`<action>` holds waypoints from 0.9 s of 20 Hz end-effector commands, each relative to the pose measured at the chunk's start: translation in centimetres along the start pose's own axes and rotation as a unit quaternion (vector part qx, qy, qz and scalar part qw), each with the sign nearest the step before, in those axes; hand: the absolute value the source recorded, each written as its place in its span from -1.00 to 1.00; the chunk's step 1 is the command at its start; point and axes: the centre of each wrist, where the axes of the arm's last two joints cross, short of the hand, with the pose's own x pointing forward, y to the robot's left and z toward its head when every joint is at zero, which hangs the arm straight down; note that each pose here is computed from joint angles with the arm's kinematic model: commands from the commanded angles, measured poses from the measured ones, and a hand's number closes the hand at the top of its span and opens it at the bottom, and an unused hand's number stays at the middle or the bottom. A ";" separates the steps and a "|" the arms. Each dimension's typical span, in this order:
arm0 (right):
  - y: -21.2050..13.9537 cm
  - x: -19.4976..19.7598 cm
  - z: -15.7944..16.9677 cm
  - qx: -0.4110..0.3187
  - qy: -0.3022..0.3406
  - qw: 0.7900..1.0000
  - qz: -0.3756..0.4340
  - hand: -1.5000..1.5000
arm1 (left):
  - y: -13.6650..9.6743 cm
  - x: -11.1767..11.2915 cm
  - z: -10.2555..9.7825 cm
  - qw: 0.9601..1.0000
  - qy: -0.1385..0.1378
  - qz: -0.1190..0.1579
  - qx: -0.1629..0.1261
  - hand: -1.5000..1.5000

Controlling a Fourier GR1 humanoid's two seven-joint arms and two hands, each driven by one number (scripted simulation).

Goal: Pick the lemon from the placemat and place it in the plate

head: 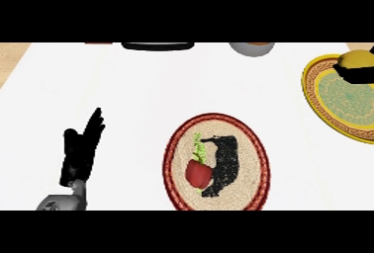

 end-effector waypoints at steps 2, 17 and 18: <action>-0.4 -2.1 -2.2 0.011 0.025 1.000 0.005 1.00 | 0.2 -0.3 0.2 1.000 0.008 0.013 -0.004 0.00; 2.0 -9.7 -0.8 0.245 0.095 0.964 0.035 -1.00 | -0.7 -0.7 0.1 1.000 0.005 0.002 -0.008 0.00; 2.2 -10.3 -0.6 0.248 0.102 0.963 0.025 -1.00 | -0.3 -0.4 0.6 1.000 -0.003 0.003 -0.019 0.00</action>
